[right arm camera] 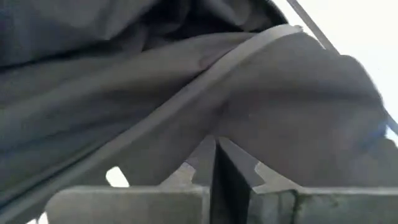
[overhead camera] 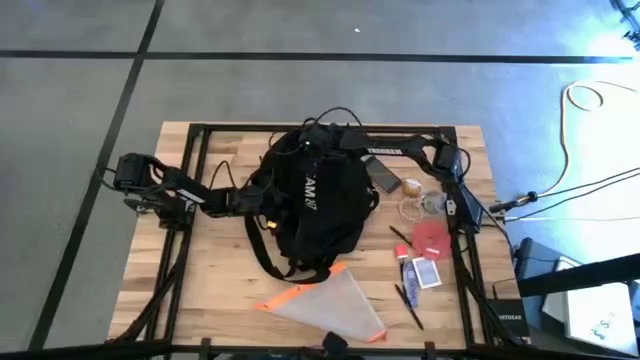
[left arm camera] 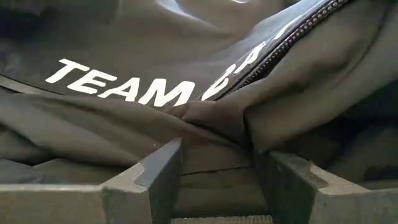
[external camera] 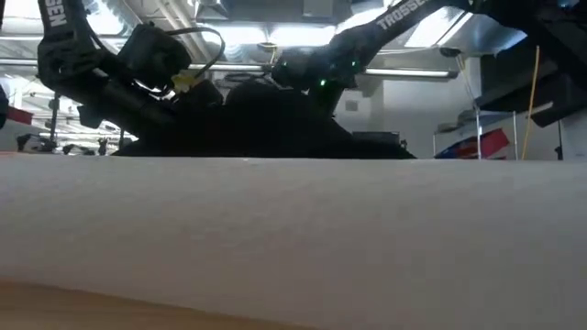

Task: Unpack backpack
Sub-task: Move the black bag to the center of the table

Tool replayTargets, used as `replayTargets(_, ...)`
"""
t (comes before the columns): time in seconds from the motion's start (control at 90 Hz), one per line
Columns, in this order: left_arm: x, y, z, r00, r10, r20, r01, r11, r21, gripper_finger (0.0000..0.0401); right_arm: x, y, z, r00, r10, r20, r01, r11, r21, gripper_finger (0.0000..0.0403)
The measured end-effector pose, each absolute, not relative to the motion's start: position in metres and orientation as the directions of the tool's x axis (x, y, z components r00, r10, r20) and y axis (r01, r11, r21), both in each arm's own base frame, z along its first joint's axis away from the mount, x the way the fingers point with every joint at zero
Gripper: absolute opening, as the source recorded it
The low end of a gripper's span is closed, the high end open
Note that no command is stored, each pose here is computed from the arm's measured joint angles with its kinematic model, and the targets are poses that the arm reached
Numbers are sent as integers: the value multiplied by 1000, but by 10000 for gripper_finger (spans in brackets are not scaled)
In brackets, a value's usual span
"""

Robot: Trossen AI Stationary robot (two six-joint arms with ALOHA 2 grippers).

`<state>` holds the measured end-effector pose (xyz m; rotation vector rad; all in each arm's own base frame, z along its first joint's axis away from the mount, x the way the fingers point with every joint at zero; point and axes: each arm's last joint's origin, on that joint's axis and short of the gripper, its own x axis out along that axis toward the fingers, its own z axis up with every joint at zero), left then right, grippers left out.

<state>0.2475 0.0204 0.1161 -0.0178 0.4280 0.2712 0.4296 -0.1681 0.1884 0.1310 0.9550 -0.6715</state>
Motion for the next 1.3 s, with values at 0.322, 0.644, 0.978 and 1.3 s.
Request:
replayTargets(0.322, 247, 21, 116, 871, 269, -411, -275, 960, 44, 185, 430, -90, 230, 546, -67, -835, 335, 931, 145, 19)
replayTargets(0.644, 247, 21, 116, 870, 274, -410, -285, 958, 35, 185, 436, 3, 245, 521, -120, -845, 168, 985, -36, 157)
replayTargets(0.978, 247, 21, 116, 870, 275, -410, -285, 958, 37, 185, 431, -8, 237, 444, 52, -895, 254, 950, 181, 324)
replayTargets(1.3, 248, 21, 117, 870, 283, -404, -295, 955, 33, 185, 452, -30, 229, 549, -84, -832, 38, 996, -75, 327)
